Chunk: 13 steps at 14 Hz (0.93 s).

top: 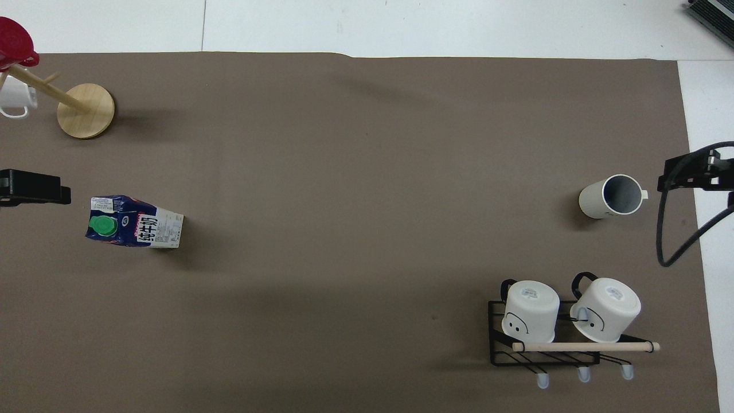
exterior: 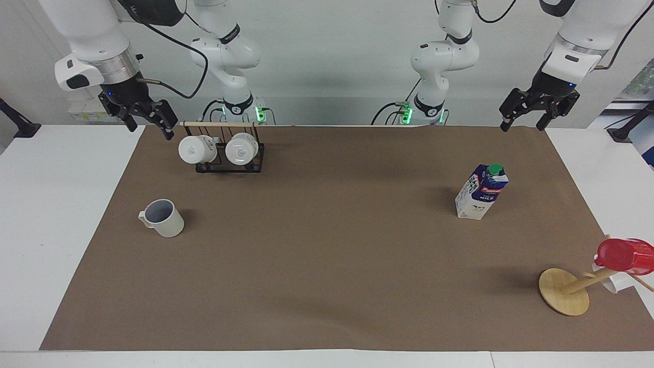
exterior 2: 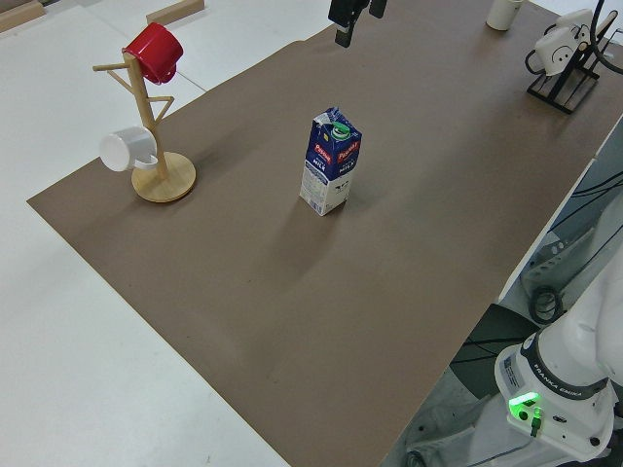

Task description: Place cup and milk on table

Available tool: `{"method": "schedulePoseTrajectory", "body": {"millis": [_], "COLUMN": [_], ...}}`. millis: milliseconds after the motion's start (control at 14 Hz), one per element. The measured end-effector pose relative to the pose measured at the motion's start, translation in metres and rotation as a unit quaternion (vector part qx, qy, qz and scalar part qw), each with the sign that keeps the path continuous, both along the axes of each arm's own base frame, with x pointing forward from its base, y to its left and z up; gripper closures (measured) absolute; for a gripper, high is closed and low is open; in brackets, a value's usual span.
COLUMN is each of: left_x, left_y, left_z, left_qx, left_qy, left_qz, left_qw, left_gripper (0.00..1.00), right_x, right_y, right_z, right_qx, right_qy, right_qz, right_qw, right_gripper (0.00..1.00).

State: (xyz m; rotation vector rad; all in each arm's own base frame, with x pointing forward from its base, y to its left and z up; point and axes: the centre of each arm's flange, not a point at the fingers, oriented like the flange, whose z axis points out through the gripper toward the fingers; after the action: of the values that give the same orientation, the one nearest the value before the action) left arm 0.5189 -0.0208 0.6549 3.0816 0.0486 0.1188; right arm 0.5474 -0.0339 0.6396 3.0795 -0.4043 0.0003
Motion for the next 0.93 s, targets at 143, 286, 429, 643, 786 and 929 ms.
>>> {"method": "schedulePoseTrajectory", "body": {"millis": [143,286,429,643,786,929], "left_x": [0.0,0.0,0.0,0.0,0.0,0.0], "left_y": [0.0,0.0,0.0,0.0,0.0,0.0], "left_z": [0.0,0.0,0.0,0.0,0.0,0.0], "left_qx": [0.0,0.0,0.0,0.0,0.0,0.0], "left_qy": [0.0,0.0,0.0,0.0,0.0,0.0], "left_qz": [0.0,0.0,0.0,0.0,0.0,0.0], "left_qw": [1.0,1.0,1.0,1.0,1.0,1.0], "left_gripper": [0.0,0.0,0.0,0.0,0.0,0.0], "right_x": [0.0015,0.0021,0.0021,0.0021,0.0021,0.002], "right_y": [0.0002,0.0001,0.0001,0.0001,-0.0001,-0.0004], "right_z": [0.0013,0.0021,0.0022,0.0022,0.0022,0.0022], "right_qx": [0.0,-0.001,-0.001,-0.001,-0.001,-0.001], "right_qy": [-0.006,-0.009,-0.009,-0.009,-0.009,-0.009], "right_qz": [0.012,0.019,0.019,0.019,0.019,0.018], "right_qw": [1.0,1.0,1.0,1.0,1.0,1.0], "right_gripper": [0.0,0.0,0.0,0.0,0.0,0.0]}}
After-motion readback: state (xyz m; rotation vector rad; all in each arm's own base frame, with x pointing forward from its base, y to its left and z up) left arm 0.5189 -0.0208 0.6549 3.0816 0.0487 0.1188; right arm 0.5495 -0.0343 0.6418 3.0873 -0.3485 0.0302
